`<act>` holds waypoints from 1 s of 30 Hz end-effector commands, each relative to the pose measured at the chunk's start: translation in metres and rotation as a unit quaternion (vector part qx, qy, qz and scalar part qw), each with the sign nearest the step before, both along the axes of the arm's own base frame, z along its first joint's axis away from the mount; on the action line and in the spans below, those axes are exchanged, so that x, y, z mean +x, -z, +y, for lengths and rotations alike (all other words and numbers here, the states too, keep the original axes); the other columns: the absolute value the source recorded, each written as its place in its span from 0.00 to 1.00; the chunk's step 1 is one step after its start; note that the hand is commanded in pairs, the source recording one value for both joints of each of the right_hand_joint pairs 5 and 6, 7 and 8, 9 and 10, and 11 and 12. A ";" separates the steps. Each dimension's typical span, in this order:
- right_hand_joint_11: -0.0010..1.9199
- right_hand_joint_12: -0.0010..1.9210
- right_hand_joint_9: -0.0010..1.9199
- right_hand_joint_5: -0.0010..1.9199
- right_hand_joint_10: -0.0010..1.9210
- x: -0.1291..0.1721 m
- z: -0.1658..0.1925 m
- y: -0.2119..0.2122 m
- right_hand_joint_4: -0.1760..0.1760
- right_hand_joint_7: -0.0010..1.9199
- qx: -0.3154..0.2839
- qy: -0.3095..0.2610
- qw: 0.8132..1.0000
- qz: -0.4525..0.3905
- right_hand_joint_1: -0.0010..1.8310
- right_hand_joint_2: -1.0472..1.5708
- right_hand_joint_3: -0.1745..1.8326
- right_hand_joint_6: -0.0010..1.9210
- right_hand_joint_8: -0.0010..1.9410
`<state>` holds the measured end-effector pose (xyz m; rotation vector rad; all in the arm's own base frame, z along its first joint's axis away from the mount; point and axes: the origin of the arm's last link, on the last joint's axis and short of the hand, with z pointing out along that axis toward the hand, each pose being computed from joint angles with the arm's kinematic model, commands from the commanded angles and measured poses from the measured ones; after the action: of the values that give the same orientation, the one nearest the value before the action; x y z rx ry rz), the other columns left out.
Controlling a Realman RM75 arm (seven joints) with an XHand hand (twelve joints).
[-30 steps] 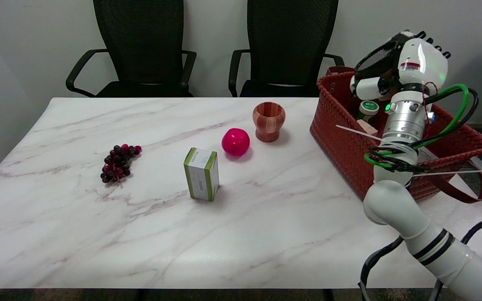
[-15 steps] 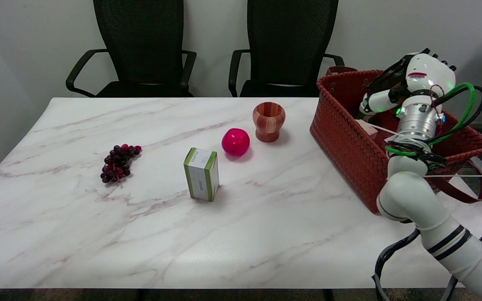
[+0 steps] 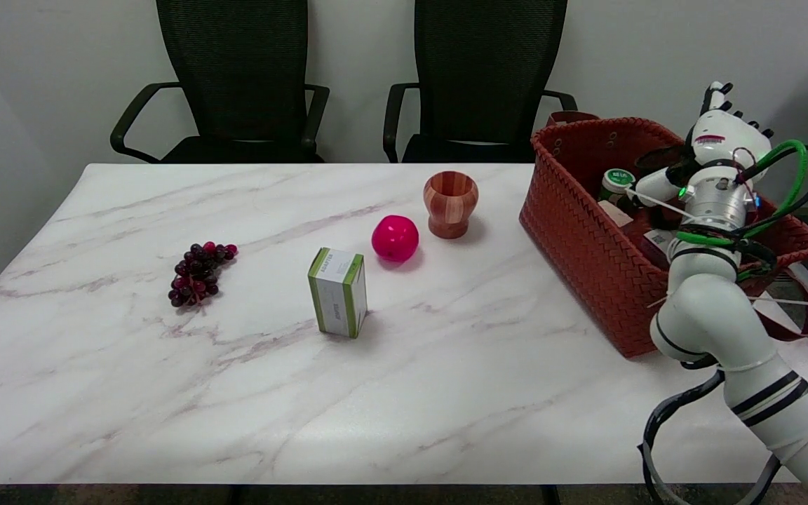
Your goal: Place the black pen container into the brown storage basket.
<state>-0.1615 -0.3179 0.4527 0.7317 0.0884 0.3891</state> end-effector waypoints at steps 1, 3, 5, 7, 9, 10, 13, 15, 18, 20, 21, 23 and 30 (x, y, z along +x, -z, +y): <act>0.24 0.24 0.30 0.02 0.30 -0.004 -0.002 -0.016 0.50 0.34 0.005 0.029 0.998 -0.054 0.69 0.40 0.57 0.02 0.34; 0.19 0.18 0.27 0.03 0.27 0.001 -0.002 -0.015 0.50 0.30 0.009 0.026 0.998 -0.055 0.68 0.35 0.57 0.03 0.30; 0.12 0.12 0.23 0.03 0.23 0.010 -0.003 -0.013 0.50 0.21 0.013 0.016 0.999 -0.047 0.68 0.29 0.55 0.03 0.21; 0.08 0.08 0.18 0.04 0.18 0.016 -0.003 -0.011 0.50 0.19 0.017 0.007 0.999 -0.045 0.67 0.27 0.46 0.04 0.19; 0.07 0.07 0.18 0.04 0.18 0.022 -0.002 -0.009 0.50 0.19 0.019 -0.001 0.999 -0.041 0.67 0.26 0.42 0.04 0.18; 0.06 0.06 0.18 0.04 0.18 0.025 -0.001 -0.007 0.50 0.18 0.019 -0.006 0.999 -0.038 0.67 0.26 0.41 0.04 0.18; 0.04 0.04 0.16 0.03 0.16 0.038 0.002 -0.001 0.50 0.17 0.020 -0.024 0.999 -0.017 0.67 0.25 0.35 0.03 0.17; 0.03 0.03 0.16 0.03 0.16 0.049 0.006 0.007 0.50 0.17 0.022 -0.043 0.999 -0.003 0.66 0.25 0.33 0.03 0.17; 0.03 0.03 0.15 0.02 0.15 0.067 0.012 0.031 0.50 0.16 0.025 -0.092 0.994 0.053 0.65 0.24 0.32 0.02 0.16; 0.03 0.03 0.15 0.03 0.15 0.078 0.014 0.057 0.50 0.15 0.050 -0.159 0.982 0.092 0.65 0.25 0.31 0.03 0.15; 0.03 0.03 0.14 0.04 0.14 0.082 0.016 0.063 0.50 0.14 0.053 -0.179 0.977 0.100 0.66 0.27 0.31 0.04 0.14; 0.05 0.05 0.15 0.04 0.15 0.095 0.022 0.085 0.50 0.15 0.061 -0.237 0.961 0.131 0.67 0.31 0.35 0.04 0.14; 0.10 0.10 0.18 0.03 0.18 0.100 0.041 0.164 0.50 0.19 0.109 -0.350 0.918 0.151 0.67 0.39 0.45 0.03 0.19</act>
<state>-0.1083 -0.3133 0.4291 0.7842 0.2276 0.4957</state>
